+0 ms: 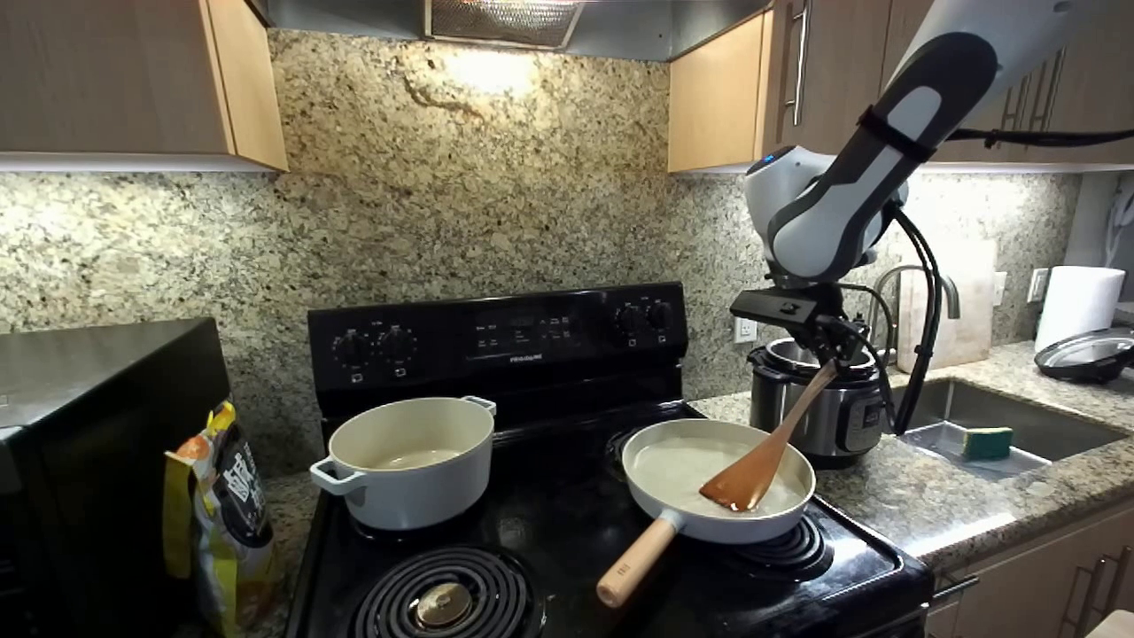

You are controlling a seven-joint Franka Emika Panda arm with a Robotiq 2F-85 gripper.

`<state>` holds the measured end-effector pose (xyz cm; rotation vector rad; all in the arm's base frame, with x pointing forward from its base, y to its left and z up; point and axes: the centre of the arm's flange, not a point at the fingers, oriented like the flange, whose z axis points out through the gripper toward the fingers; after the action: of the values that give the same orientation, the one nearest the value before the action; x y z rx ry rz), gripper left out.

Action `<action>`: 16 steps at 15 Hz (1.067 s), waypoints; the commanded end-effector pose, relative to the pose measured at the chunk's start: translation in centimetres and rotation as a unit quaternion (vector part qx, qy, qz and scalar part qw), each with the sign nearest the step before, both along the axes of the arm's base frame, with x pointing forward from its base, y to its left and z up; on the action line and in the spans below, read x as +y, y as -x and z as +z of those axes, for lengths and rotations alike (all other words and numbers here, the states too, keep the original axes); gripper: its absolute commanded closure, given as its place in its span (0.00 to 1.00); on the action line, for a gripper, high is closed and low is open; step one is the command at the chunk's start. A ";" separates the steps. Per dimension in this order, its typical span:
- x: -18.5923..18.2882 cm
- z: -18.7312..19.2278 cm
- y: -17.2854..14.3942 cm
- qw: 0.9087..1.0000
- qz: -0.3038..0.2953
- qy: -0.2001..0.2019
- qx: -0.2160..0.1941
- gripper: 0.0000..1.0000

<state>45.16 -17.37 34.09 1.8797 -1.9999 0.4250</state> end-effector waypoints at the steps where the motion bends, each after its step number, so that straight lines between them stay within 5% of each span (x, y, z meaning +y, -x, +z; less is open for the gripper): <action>1: -1.1 1.3 0.8 1.000 -0.004 0.011 -0.010 0.89; 16: 0.2 3.0 -2.0 0.999 0.022 0.020 -0.034 0.89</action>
<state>46.82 -17.49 36.94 1.8860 -2.0147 0.5110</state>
